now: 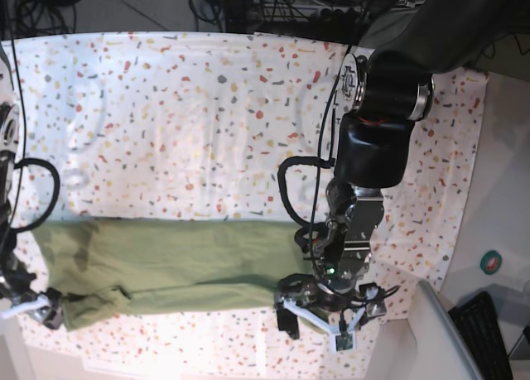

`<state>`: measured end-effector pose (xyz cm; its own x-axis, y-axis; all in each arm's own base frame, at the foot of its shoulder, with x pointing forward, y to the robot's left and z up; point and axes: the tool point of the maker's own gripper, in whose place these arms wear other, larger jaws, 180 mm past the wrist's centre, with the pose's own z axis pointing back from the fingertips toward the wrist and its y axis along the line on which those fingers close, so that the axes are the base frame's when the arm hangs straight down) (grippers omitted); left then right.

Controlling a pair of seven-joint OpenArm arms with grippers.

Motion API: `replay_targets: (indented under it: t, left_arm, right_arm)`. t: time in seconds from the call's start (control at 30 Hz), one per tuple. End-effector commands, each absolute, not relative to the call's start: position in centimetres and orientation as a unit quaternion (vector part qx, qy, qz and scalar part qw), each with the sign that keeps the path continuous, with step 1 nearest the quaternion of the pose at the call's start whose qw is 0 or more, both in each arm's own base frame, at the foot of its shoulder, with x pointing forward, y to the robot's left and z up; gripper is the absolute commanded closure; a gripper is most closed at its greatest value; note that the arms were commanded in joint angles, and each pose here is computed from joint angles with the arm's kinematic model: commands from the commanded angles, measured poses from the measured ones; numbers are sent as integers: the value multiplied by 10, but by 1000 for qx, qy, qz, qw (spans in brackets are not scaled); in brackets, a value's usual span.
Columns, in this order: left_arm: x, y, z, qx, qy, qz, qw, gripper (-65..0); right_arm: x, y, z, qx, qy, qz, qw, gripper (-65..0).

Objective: Layout the t-shirt on the table in an organized manner, then fold the t-shirt properly
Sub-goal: 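Grasp the shirt edge with both grippers and fold it over lengthwise, then release the shirt and reposition both grippers at the folded ends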

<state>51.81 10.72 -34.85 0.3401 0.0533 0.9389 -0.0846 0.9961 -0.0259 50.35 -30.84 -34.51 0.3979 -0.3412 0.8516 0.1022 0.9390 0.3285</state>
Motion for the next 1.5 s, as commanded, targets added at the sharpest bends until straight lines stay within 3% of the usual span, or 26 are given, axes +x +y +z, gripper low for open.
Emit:
replay_targets:
  t: [0.0, 0.2, 0.33, 0.37, 0.4, 0.47, 0.6, 0.77, 0.9, 1.0, 1.2, 1.3, 1.47]
  left_arm:
    - [523, 105, -332, 13, -596, 41, 802, -650]
    - [457, 131, -394, -14, -551, 137, 823, -650]
    - [439, 116, -426, -45, -513, 155, 843, -650]
    - [441, 115, -427, -41, -513, 135, 847, -620]
    - [445, 108, -425, -43, -515, 116, 848, -553]
    - [451, 98, -422, -43, -517, 84, 851, -390]
    - [459, 99, -433, -31, -497, 71, 865, -12]
    - [471, 122, -441, 2, -498, 66, 864, 0]
    - [469, 141, -450, 26, -495, 64, 866, 0]
    - [462, 157, -462, 42, -475, 65, 876, 0]
    - [402, 207, -515, 85, -388, 68, 915, 0]
    - [369, 243, -526, 109, -383, 68, 915, 0]
    - [333, 252, -525, 110, -400, 47, 909, 0]
  right_arm:
    - [509, -329, -319, 103, -565, -143, 806, -405]
    - [447, -369, -390, 35, -496, -239, 834, -383]
    - [442, -356, -402, 38, -506, -240, 828, -377]
    - [441, -353, -404, 38, -510, -239, 825, -375]
    - [442, -352, -404, 38, -513, -239, 824, -371]
    - [442, -350, -405, 39, -512, -239, 824, -303]
    - [438, -350, -413, 39, -503, -245, 828, 0]
    - [434, -345, -432, 46, -471, -265, 840, 0]
    - [441, -313, -442, 21, -448, -151, 881, 0]
    - [449, -293, -442, 9, -460, -95, 883, 0]
    - [440, -303, -453, -21, -441, -107, 891, 0]
    - [435, -307, -458, -28, -433, -112, 894, 0]
    - [427, -304, -467, -25, -413, -111, 904, 0]
